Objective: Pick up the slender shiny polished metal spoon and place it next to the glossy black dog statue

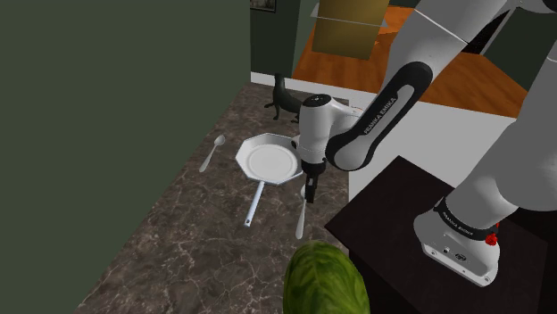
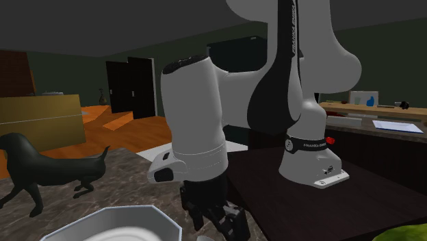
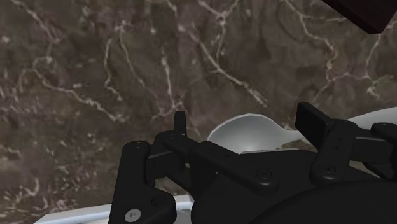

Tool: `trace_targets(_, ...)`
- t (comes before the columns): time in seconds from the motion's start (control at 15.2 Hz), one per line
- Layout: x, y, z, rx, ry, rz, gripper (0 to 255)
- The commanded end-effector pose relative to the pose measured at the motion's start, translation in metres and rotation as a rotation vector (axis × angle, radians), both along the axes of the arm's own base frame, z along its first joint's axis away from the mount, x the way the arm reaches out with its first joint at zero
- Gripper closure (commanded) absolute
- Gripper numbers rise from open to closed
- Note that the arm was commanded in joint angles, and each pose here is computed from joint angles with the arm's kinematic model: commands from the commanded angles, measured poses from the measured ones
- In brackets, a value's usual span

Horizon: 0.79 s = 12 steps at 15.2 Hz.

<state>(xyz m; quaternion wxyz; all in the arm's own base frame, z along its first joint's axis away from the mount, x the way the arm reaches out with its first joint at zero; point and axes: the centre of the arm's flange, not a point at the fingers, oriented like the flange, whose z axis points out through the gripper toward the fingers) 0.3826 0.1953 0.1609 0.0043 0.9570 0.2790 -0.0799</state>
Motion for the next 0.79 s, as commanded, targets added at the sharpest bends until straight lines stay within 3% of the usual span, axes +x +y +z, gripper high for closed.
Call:
trace_targets(0.0, 0.000, 0.000, 0.000, 0.000, 0.000, 0.000, 255)
trace_targets(0.73, 0.000, 0.000, 0.011, 0.000, 0.000, 0.000, 255)
